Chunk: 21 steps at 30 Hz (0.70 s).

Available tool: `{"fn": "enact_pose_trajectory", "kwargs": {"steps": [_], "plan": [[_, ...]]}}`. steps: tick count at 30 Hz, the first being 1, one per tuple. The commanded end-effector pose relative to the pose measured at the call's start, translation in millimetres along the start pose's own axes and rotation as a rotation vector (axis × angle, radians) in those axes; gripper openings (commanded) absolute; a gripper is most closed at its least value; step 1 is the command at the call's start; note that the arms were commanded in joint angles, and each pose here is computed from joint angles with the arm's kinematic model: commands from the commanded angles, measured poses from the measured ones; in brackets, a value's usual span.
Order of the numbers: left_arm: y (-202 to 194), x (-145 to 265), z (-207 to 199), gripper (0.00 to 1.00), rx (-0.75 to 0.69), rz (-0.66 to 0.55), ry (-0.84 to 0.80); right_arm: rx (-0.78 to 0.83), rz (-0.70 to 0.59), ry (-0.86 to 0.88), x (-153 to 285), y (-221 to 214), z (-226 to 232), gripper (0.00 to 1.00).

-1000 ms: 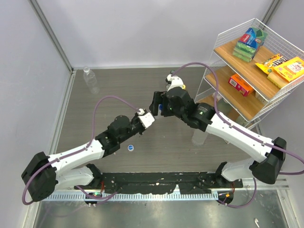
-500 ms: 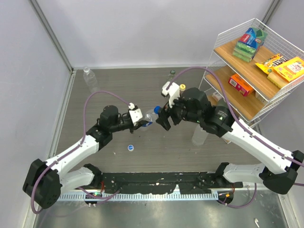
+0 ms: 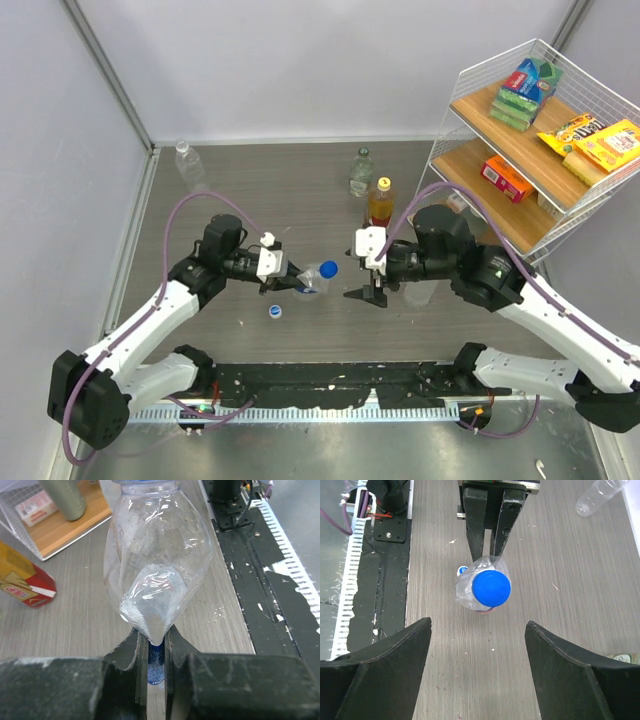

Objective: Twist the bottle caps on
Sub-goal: Screw the bottle cap onto the plastic bottle.

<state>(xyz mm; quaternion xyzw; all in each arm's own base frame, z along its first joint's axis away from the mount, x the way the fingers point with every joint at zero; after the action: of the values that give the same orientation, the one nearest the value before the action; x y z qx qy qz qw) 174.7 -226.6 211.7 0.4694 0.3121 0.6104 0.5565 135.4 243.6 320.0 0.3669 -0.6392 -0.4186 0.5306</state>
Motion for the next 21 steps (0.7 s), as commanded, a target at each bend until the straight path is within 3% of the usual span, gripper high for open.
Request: {"fn": "enact_pose_trajectory", "kwargs": {"steps": [1,21], "plan": [[17.6,3.4,-3.7,0.0,-0.053,-0.052,-0.043,0.08,-0.093,0.071,-3.6,32.3,2.6,0.79],[17.0,2.3,-1.8,0.0,-0.021,-0.047,-0.046,0.031,-0.073,0.115,-25.0,38.1,0.2,0.68]]}}
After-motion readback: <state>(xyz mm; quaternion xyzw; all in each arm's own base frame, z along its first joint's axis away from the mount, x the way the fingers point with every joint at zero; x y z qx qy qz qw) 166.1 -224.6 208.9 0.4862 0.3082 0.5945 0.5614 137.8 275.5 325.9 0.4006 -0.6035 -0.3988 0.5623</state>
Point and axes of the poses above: each gripper's point midway between its finger pads, its own x axis back along the fingers, its own z axis along the line the jaws close on, y = z × x, the point moved 3 cm from there along x, back along the fingers, and after that the axes turned 11 degrees about -x, right-handed, at the moved point
